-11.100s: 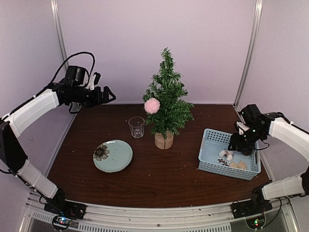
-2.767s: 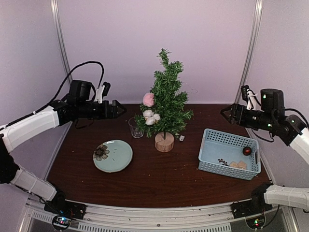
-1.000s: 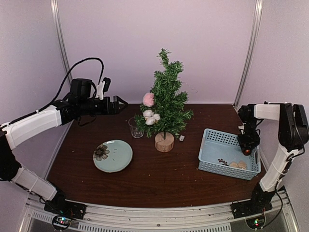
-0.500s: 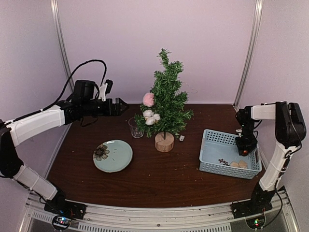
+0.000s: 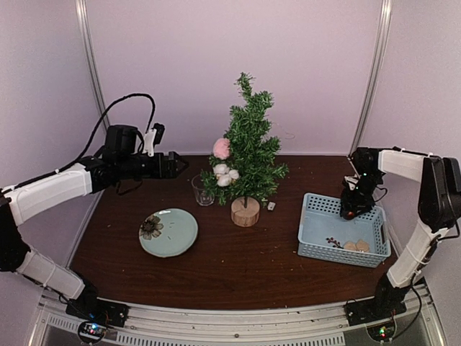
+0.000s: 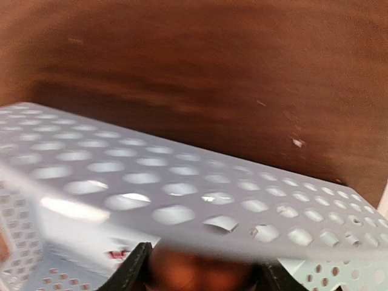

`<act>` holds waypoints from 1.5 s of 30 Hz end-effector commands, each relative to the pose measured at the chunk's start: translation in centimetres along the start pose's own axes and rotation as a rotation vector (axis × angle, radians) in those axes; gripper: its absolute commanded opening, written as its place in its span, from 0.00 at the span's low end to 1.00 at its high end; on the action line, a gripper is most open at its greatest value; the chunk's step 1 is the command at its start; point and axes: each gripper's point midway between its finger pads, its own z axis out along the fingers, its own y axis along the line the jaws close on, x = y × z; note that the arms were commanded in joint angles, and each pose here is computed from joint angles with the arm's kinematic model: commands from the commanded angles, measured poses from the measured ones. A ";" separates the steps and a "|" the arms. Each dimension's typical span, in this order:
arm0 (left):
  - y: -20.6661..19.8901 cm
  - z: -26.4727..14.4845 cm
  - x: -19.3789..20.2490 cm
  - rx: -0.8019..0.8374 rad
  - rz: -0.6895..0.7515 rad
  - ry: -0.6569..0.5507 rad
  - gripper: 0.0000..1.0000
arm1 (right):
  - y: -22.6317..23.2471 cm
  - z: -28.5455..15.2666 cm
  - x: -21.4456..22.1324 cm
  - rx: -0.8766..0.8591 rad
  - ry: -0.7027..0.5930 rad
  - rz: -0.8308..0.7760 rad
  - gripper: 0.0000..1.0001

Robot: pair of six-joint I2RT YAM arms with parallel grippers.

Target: Decorate the small christmas tree

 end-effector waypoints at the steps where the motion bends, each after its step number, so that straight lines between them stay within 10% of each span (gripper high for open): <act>1: -0.7 -1.9 -1.2 0.010 0.074 -0.099 0.98 | 5.0 -3.8 -2.4 -0.210 -0.140 -0.018 0.40; 26: -9.6 -5.6 3.9 0.249 0.493 -0.109 0.96 | 25.4 -26.0 3.6 -1.046 -0.490 -0.479 0.38; 45: -17.4 -3.0 0.6 0.403 0.611 -0.210 0.57 | 31.8 -34.1 5.7 -1.373 -0.509 -0.543 0.37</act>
